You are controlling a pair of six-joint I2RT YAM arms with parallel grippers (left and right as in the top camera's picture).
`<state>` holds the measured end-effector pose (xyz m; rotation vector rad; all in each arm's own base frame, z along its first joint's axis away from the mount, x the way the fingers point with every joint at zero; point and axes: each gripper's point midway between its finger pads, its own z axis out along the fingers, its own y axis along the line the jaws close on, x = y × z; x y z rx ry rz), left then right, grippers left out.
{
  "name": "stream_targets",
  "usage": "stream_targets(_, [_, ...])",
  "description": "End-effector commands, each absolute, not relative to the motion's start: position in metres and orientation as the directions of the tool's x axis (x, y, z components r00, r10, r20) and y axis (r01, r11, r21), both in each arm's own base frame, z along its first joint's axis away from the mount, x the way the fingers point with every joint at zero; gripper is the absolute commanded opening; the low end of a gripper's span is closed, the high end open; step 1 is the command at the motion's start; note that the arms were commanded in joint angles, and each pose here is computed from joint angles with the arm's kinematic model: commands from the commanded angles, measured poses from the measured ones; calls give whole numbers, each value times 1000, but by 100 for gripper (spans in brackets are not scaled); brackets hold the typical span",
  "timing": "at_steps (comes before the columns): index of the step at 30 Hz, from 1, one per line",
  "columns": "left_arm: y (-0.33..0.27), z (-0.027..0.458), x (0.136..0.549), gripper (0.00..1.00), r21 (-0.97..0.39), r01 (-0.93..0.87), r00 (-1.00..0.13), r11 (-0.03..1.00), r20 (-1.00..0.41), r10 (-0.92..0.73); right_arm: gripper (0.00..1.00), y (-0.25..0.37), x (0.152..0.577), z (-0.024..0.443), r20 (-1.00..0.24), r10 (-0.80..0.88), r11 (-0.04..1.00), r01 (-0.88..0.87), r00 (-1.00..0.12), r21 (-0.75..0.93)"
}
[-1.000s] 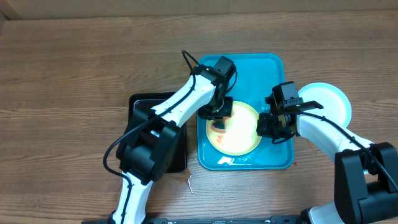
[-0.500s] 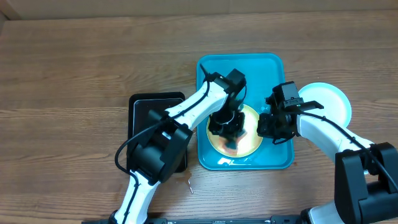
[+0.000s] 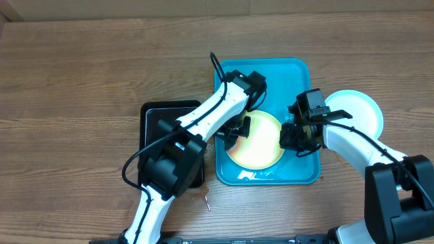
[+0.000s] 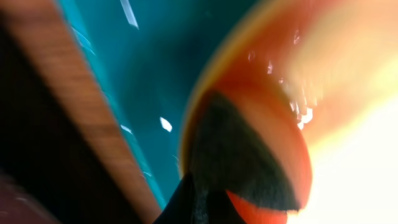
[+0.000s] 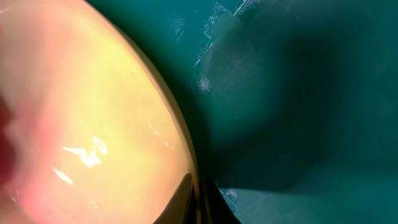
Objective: Clean dirty plates on tray and stack at the side
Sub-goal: 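Scrub the yellow plate with the sponge while right gripper holds rim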
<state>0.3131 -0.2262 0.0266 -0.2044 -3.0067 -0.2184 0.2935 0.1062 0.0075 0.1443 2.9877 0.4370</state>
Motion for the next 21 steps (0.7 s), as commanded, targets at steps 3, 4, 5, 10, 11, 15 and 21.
stream_targets(3, [-231, 35, 357, 4, 164, 149, -988, 975, -23, 155, 4, 98, 296, 9, -129, 121, 963, 85, -984, 255])
stream_targets(4, [-239, 33, 358, 4, 122, 161, -986, 979, -25, 165, 4, 98, 296, 9, -129, 121, 963, 85, -984, 255])
stream_targets(5, [-249, 32, 357, 4, 70, 172, -985, 983, -23, 174, 4, 98, 296, 9, -129, 121, 963, 85, -984, 255])
stream_targets(10, [-305, 20, 347, 4, -215, 210, -975, 954, 19, 219, 4, 98, 296, 9, -129, 121, 963, 85, -984, 255])
stream_targets(11, [-315, 16, 342, 4, -268, 210, -973, 940, 41, 229, 4, 98, 296, 9, -129, 121, 963, 85, -984, 255])
stream_targets(15, [-341, -3, 317, 4, -400, 184, -952, 898, 155, 265, 4, 98, 296, 9, -129, 121, 963, 85, -984, 255])
stream_targets(21, [-377, -4, 281, 4, -606, 169, -889, 777, 247, 386, 4, 98, 296, 9, -129, 121, 963, 85, -984, 255])
